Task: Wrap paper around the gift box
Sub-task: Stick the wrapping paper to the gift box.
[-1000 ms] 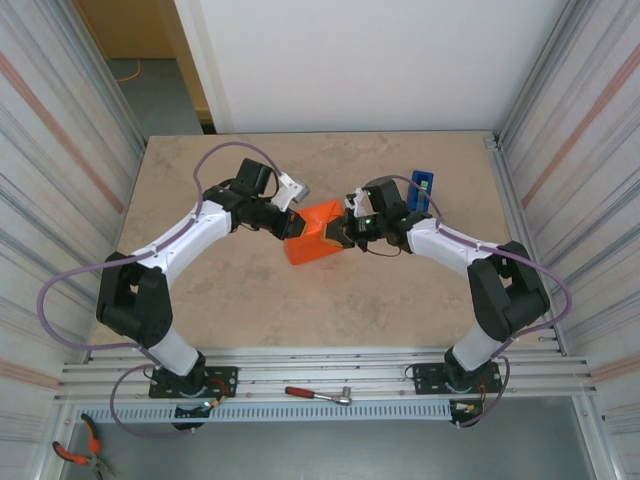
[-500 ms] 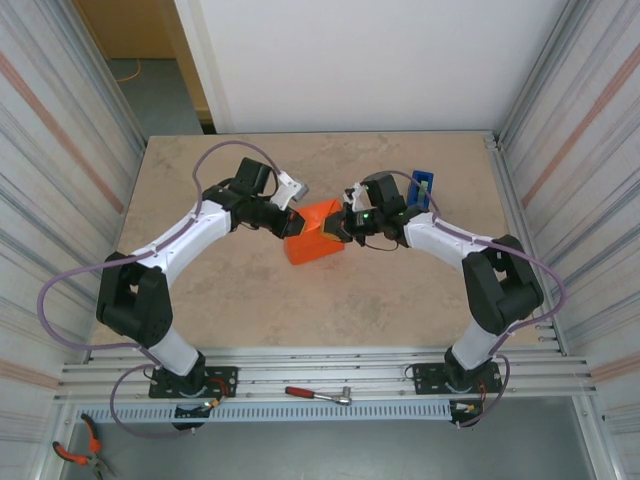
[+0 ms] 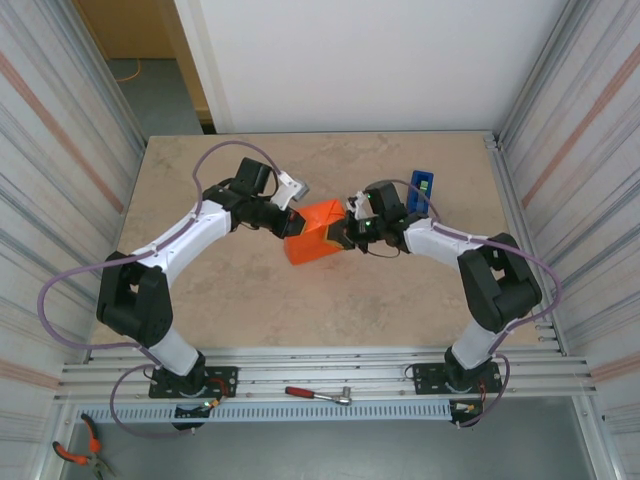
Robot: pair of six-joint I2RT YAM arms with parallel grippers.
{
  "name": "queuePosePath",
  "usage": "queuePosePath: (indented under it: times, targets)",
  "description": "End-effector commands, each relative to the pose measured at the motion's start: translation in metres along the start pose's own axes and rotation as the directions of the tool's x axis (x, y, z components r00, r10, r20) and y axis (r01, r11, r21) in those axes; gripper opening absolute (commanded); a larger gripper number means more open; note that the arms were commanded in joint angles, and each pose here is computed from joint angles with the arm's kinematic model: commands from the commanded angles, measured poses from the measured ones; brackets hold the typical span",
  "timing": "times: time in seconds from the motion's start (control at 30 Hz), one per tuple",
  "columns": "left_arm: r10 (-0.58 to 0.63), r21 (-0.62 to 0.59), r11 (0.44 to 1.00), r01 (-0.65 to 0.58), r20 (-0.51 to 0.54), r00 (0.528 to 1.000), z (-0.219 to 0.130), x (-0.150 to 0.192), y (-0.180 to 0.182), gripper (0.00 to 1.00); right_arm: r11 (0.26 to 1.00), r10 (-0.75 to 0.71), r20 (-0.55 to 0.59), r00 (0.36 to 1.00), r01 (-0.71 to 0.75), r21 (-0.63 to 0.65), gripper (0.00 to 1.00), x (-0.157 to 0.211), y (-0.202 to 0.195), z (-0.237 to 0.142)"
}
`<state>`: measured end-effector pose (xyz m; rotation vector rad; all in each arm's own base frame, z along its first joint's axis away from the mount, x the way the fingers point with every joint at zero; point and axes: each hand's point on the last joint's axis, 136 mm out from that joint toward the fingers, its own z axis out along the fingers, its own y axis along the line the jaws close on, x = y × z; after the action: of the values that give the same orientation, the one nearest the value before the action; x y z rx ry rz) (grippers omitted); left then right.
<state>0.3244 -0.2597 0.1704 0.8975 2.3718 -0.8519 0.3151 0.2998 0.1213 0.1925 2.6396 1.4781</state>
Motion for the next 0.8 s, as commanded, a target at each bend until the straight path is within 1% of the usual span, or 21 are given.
queuePosePath:
  times: [0.0,0.17,0.33,0.37,0.43,0.5,0.57,0.63,0.77]
  targets:
    - [-0.036,0.002,0.999,0.036,-0.115,0.993,0.014,0.031,0.002,0.0,1.0,0.004,0.04,0.999,-0.005,0.024,0.0,0.003,-0.007,-0.019]
    - [-0.018,0.03,0.999,0.019,-0.058,0.998,0.001,0.01,-0.01,0.0,0.998,-0.049,0.074,0.996,0.047,0.031,0.0,0.002,0.011,-0.043]
    - [0.0,0.051,0.999,-0.001,0.025,1.0,-0.015,-0.018,-0.022,0.0,0.994,-0.111,0.123,0.986,0.11,0.01,0.0,-0.01,0.048,-0.059]
    - [0.005,0.054,0.999,-0.007,0.042,0.999,-0.019,-0.024,-0.025,0.02,0.993,-0.119,0.125,0.985,0.119,0.006,0.0,-0.013,0.054,-0.059]
    - [0.004,0.048,0.999,-0.008,0.084,0.996,-0.026,-0.035,-0.027,0.09,0.991,-0.135,0.13,0.982,0.137,-0.006,0.0,-0.02,0.067,-0.059]
    - [0.004,0.039,0.999,-0.008,0.126,0.992,-0.034,-0.044,-0.03,0.19,0.988,-0.149,0.122,0.981,0.152,-0.014,0.0,-0.024,0.077,-0.053]
    - [0.005,0.014,1.0,-0.008,0.166,0.986,-0.041,-0.049,-0.029,0.25,0.987,-0.159,0.113,0.981,0.162,-0.019,0.0,-0.028,0.084,-0.046]
    - [0.003,-0.025,1.0,0.003,0.207,0.978,-0.047,-0.051,-0.025,0.34,0.985,-0.166,0.108,0.98,0.169,-0.02,0.0,-0.032,0.09,-0.038]
    - [-0.047,-0.104,0.991,0.082,0.3,0.953,-0.06,-0.048,-0.003,0.61,0.985,-0.168,0.088,0.982,0.17,-0.019,0.0,-0.04,0.098,-0.021]
